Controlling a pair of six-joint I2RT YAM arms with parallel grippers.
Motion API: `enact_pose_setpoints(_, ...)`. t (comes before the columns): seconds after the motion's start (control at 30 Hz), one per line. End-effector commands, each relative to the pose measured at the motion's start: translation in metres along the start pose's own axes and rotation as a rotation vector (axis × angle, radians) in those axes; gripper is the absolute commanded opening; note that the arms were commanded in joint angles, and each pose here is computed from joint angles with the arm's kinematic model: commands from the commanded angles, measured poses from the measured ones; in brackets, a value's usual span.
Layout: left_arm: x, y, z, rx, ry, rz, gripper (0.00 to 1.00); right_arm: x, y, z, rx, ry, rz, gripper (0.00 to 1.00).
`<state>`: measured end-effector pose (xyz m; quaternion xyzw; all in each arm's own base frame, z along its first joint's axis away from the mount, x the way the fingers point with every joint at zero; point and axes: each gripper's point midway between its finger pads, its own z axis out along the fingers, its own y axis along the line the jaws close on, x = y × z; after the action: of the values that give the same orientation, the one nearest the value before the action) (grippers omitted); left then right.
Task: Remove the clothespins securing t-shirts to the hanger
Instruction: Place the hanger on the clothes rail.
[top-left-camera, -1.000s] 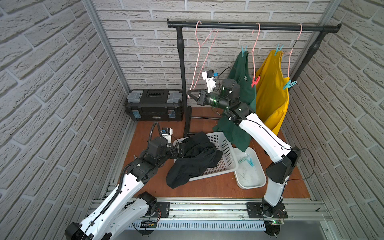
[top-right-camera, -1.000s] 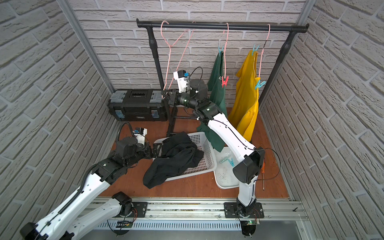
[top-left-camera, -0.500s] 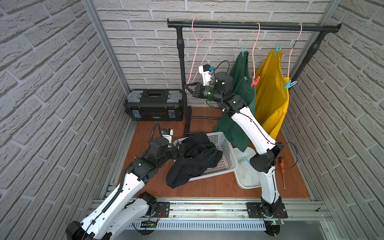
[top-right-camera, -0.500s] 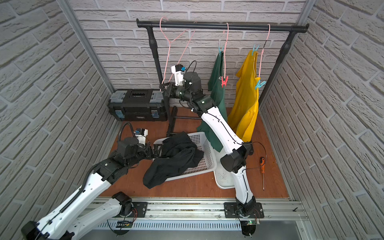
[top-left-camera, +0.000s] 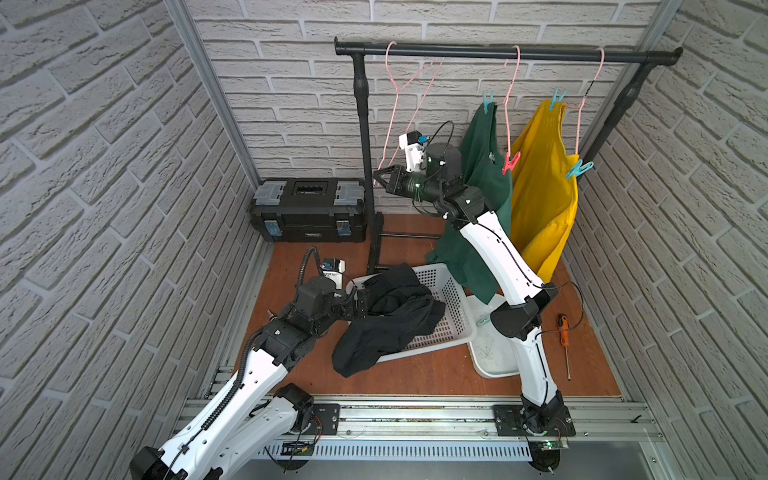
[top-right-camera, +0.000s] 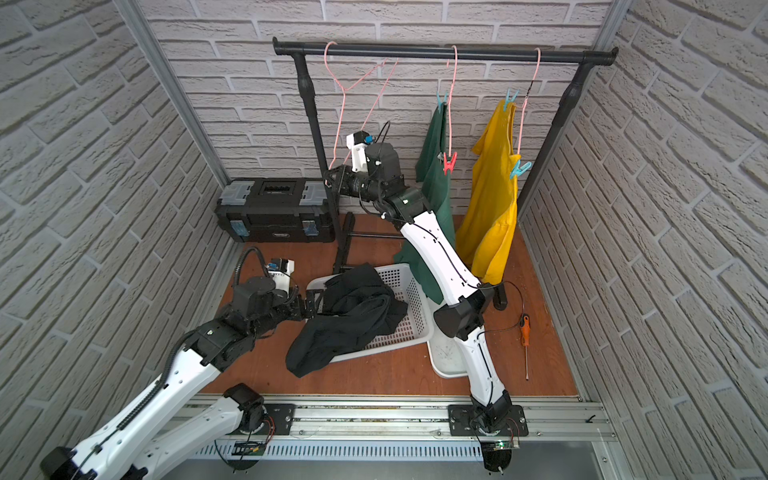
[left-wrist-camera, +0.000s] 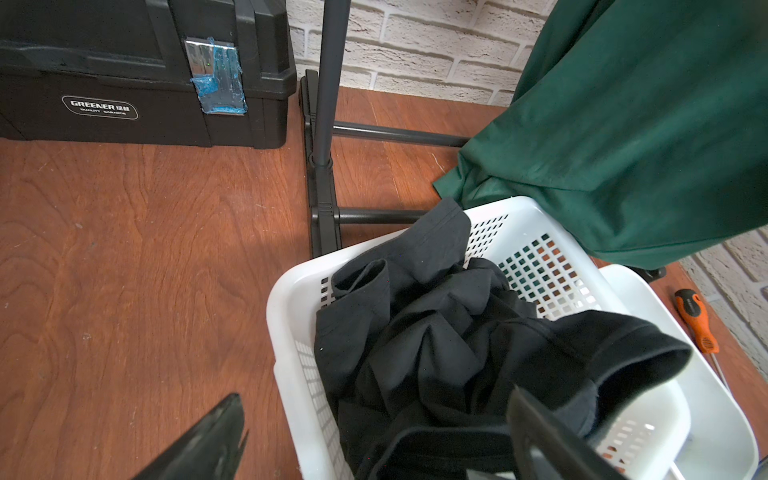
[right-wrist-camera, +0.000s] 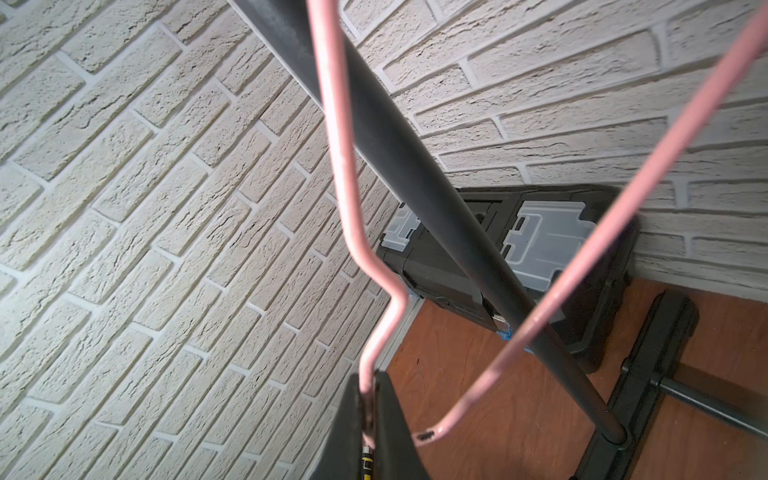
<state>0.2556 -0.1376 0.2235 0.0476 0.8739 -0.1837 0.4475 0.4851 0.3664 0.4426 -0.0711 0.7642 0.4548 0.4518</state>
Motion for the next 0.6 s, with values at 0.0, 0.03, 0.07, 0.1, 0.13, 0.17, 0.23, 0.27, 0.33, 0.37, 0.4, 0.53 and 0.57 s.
enact_pose_setpoints(0.0,-0.002,0.001,0.002,-0.004,-0.015,-0.015,0.98,-0.006,0.006,-0.011,0.006,-0.012,-0.012,0.28)
enact_pose_setpoints(0.03,-0.003,0.001,0.002,-0.002,-0.016,-0.016,0.98,-0.006,0.006,-0.012,0.014,-0.011,-0.015,0.35)
enact_pose_setpoints(0.07,-0.002,0.001,0.002,-0.002,-0.014,-0.016,0.98,-0.005,0.005,-0.012,0.022,-0.009,-0.016,0.39)
enact_pose_setpoints(0.1,-0.002,0.001,0.003,-0.002,-0.012,-0.017,0.98,-0.006,0.005,-0.014,0.031,-0.01,-0.019,0.44)
enact_pose_setpoints(0.13,-0.003,0.0,0.002,0.0,-0.012,-0.018,0.98,-0.006,0.002,-0.015,0.045,-0.011,-0.022,0.47)
enact_pose_setpoints(0.17,-0.003,0.0,0.002,0.0,-0.012,-0.019,0.98,-0.006,0.002,-0.017,0.053,-0.012,-0.026,0.5)
enact_pose_setpoints(0.23,-0.002,0.0,0.002,0.0,-0.012,-0.021,0.98,-0.007,0.001,-0.02,0.068,-0.013,-0.034,0.55)
enact_pose_setpoints(0.27,-0.003,0.0,0.002,0.001,-0.013,-0.022,0.98,-0.007,0.0,-0.021,0.075,-0.013,-0.035,0.56)
enact_pose_setpoints(0.33,-0.002,0.0,0.002,0.0,-0.013,-0.022,0.98,-0.007,0.001,-0.025,0.082,-0.009,-0.041,0.59)
enact_pose_setpoints(0.37,-0.003,0.0,0.001,0.002,-0.016,-0.025,0.98,-0.007,0.0,-0.026,0.09,-0.008,-0.043,0.59)
enact_pose_setpoints(0.4,-0.003,0.0,0.001,0.001,-0.015,-0.025,0.98,-0.007,-0.001,-0.028,0.1,-0.007,-0.047,0.6)
enact_pose_setpoints(0.53,-0.003,0.0,0.001,0.001,-0.014,-0.024,0.98,-0.005,-0.005,-0.04,0.153,0.008,-0.085,0.65)
enact_pose_setpoints(0.57,-0.003,0.0,0.001,0.002,-0.015,-0.024,0.98,-0.005,-0.006,-0.043,0.167,0.011,-0.097,0.66)
